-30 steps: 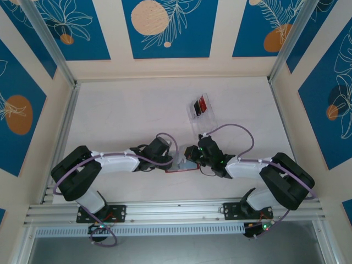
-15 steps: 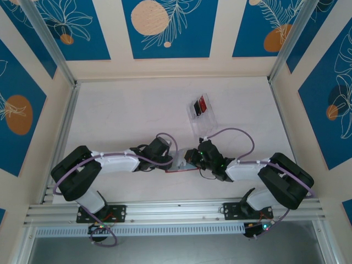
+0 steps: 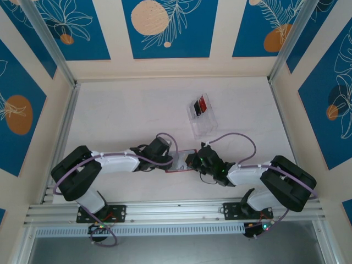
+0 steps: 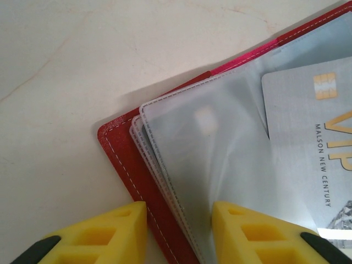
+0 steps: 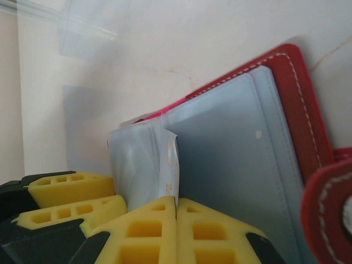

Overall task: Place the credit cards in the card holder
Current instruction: Insert the credit card into the card slot.

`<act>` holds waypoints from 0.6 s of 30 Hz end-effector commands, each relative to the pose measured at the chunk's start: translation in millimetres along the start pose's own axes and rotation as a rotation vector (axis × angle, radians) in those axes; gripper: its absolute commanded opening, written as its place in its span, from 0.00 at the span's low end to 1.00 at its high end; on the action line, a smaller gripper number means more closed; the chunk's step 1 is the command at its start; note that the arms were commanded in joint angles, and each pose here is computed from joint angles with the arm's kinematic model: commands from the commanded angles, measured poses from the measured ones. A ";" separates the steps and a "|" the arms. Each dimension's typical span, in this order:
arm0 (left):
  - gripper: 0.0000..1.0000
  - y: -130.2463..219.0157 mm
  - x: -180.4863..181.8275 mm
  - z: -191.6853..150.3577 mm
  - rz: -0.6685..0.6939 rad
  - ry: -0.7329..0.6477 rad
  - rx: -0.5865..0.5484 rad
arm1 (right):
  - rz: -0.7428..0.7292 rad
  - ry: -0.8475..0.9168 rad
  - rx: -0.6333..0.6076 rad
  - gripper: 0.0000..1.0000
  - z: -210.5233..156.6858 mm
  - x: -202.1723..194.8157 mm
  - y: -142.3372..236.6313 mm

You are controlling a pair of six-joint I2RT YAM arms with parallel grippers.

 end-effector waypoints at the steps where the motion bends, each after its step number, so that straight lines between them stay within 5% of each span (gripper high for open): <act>1: 0.35 -10.6 9.7 -24.3 0.036 0.007 0.095 | -0.122 -0.017 -0.002 0.00 -7.8 -31.5 3.6; 18: 0.35 -12.4 10.0 -26.4 0.032 0.007 0.101 | -0.086 0.043 0.098 0.00 -19.8 -18.9 -11.6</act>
Point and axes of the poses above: each hand's point on the last joint's axis, 136 mm out from that joint toward the fingers, its own y axis back along the fingers, its own x axis along the line the jaws close on, z = x × y, the point moved 4 cm from there along y, back along the fingers
